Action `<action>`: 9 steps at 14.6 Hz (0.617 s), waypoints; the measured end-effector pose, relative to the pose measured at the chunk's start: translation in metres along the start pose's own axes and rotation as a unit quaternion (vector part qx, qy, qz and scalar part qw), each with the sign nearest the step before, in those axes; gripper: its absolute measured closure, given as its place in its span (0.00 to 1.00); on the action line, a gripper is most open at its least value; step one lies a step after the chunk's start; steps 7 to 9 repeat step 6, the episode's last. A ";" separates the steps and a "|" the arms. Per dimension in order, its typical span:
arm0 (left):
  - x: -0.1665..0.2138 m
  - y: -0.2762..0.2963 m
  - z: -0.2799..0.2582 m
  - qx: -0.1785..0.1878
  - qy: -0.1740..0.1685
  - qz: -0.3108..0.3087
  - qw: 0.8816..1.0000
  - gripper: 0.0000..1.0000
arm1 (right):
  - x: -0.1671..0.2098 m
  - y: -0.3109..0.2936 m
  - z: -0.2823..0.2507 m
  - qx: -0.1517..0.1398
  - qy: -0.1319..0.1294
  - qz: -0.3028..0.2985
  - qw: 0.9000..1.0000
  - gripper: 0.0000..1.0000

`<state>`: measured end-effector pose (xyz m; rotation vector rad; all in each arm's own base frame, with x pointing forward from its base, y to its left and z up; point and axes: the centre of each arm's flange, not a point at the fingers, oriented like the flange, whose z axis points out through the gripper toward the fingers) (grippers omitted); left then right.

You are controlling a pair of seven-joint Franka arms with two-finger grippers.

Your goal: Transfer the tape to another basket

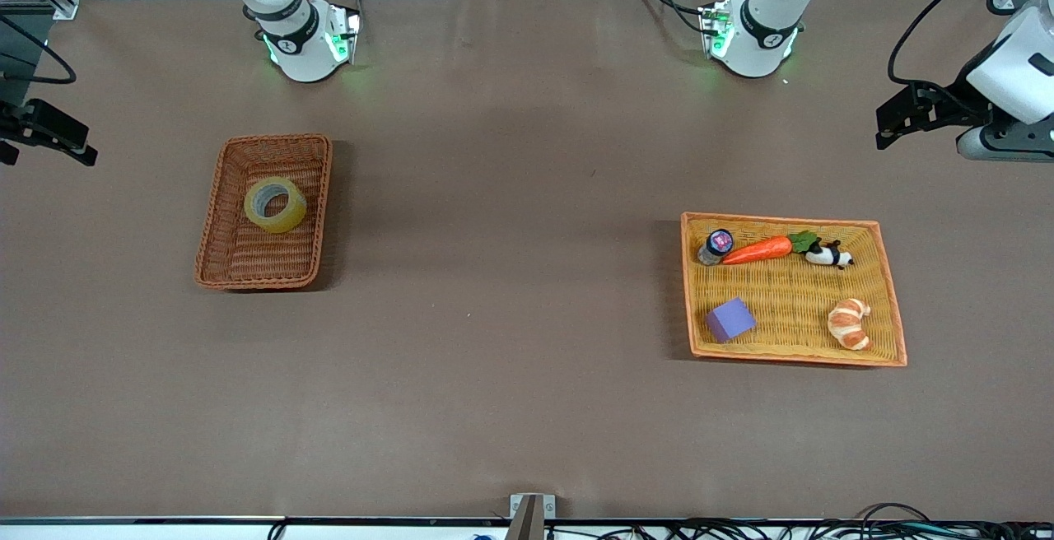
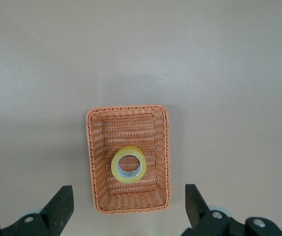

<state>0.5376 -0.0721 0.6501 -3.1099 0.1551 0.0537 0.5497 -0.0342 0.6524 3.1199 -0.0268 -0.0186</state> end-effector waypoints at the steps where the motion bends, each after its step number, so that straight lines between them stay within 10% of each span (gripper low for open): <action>1: 0.000 0.001 0.000 0.000 0.000 0.001 1.000 0.00 | 0.002 0.000 0.003 0.000 -0.002 0.000 1.000 0.00; 9: 0.000 0.002 0.000 0.000 0.000 0.002 1.000 0.00 | 0.004 -0.002 0.005 -0.001 -0.001 -0.001 1.000 0.00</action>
